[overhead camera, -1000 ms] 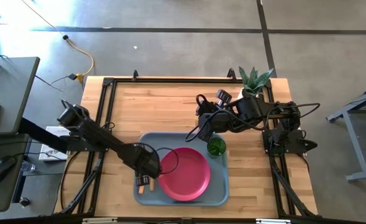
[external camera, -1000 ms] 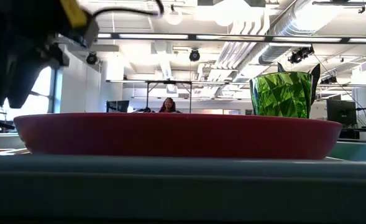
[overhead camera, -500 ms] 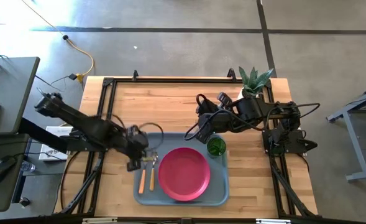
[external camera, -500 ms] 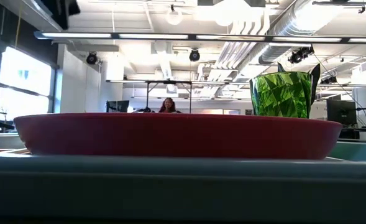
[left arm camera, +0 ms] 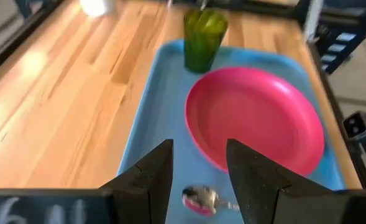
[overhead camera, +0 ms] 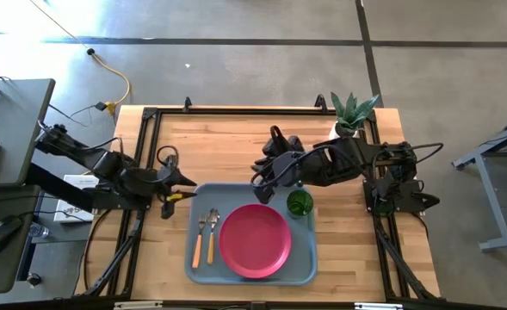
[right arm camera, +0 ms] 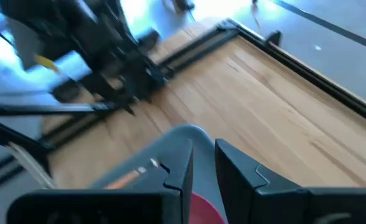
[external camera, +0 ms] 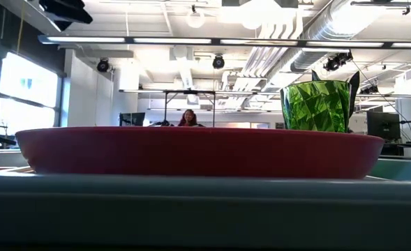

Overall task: Pick and place plate/cup/fork/spoon on tray
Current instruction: Return to Home Position

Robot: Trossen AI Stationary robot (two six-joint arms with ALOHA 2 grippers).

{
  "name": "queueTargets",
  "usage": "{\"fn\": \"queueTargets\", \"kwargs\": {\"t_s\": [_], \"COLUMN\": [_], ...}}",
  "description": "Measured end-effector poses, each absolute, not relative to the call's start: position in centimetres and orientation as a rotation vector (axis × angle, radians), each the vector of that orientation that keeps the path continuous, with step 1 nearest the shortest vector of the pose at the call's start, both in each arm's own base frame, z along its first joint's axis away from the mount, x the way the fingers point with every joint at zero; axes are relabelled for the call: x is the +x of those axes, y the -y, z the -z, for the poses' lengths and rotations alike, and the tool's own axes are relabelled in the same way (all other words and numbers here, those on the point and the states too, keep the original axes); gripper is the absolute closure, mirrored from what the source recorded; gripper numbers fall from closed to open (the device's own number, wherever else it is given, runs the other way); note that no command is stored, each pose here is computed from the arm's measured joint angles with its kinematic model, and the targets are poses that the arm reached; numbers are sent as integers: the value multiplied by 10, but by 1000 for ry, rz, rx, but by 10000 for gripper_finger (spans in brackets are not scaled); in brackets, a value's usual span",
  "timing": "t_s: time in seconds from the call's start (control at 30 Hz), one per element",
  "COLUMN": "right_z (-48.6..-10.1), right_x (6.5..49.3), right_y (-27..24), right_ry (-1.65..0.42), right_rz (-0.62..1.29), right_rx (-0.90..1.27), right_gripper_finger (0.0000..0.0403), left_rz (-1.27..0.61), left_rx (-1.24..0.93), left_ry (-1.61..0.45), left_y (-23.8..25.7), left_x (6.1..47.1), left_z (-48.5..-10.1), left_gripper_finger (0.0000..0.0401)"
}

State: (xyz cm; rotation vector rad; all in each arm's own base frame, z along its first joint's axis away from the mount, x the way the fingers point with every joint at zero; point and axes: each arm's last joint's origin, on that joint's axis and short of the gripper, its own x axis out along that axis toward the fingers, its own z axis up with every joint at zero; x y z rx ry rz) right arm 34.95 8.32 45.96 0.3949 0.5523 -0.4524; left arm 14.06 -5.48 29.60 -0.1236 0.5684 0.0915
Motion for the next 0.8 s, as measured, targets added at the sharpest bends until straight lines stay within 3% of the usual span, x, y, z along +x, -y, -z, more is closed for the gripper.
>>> {"fn": "queueTargets", "kwargs": {"t_s": [0.57,0.8], "right_z": [-469,-469], "right_x": [356,357], "right_y": [-86,-86], "right_ry": [-448,-445], "right_rz": [402,404], "right_rx": [399,405], "right_gripper_finger": [344,344], "left_rz": [-28,17], "left_rx": [-158,-181], "left_ry": [-391,-300], "left_y": [38,34], "left_x": [104,97], "left_z": [-212,-193], "left_gripper_finger": [261,283]}}
